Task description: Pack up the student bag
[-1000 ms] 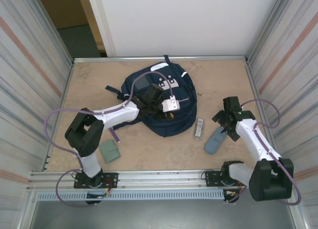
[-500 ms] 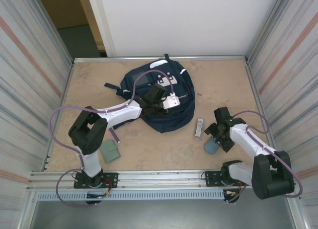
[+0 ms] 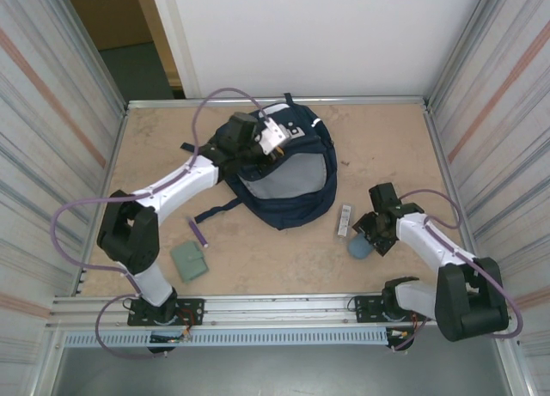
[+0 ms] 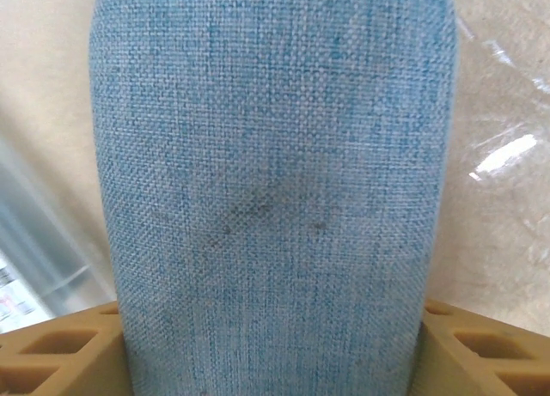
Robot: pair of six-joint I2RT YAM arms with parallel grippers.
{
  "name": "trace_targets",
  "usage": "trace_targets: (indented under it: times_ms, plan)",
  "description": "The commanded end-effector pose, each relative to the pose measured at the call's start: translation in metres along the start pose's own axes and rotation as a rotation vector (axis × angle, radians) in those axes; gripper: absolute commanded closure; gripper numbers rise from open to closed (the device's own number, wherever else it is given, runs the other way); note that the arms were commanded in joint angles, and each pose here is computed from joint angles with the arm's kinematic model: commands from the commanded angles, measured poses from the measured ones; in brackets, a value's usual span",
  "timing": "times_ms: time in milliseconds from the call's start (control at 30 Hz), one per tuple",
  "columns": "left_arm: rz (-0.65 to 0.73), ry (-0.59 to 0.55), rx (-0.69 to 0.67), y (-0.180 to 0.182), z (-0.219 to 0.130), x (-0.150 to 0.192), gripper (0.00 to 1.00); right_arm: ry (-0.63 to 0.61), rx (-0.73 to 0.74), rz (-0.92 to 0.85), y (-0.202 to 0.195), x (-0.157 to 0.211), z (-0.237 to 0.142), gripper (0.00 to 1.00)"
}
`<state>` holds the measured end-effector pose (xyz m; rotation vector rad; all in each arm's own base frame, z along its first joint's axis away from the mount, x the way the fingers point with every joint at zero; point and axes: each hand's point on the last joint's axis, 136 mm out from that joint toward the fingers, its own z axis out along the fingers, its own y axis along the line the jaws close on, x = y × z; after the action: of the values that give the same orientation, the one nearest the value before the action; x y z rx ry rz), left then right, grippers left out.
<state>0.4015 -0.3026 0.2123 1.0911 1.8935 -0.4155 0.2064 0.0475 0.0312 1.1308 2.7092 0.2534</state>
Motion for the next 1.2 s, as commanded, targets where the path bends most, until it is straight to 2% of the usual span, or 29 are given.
trace_targets:
  times_ms: [0,67,200,300,400,733,967,1067,1167]
  plan:
    - [-0.136,-0.162,0.074,0.014,-0.034,-0.048,1.0,-0.015,-0.18,0.007,0.044,-0.004,-0.034,0.33]
    - [-0.168,-0.2,0.087,0.023,-0.041,-0.056,1.0,-0.029,-0.256,-0.02,0.069,-0.005,-0.054,0.33]
    - [-0.147,-0.255,0.1,0.031,-0.049,-0.072,1.0,-0.044,-0.395,-0.062,0.126,-0.003,-0.09,0.32]
    - [-0.137,-0.268,0.113,0.032,-0.051,-0.081,1.0,-0.034,-0.494,-0.083,0.171,0.004,-0.104,0.31]
    - [-0.137,-0.285,0.117,0.033,-0.051,-0.088,1.0,-0.019,-0.567,-0.025,0.214,0.003,-0.106,0.31]
    - [-0.132,-0.296,0.11,0.038,-0.05,-0.094,1.0,-0.003,-0.659,0.034,0.329,-0.011,-0.055,0.31]
    - [-0.096,-0.338,0.176,0.029,-0.053,-0.105,1.0,0.018,-0.687,0.136,0.381,-0.008,-0.003,0.33]
    - [-0.05,-0.375,0.252,0.016,-0.057,-0.111,1.0,0.011,-0.702,0.148,0.404,-0.009,0.013,0.33]
    - [-0.031,-0.387,0.264,0.01,-0.057,-0.115,1.0,0.006,-0.729,0.173,0.421,-0.013,0.026,0.34]
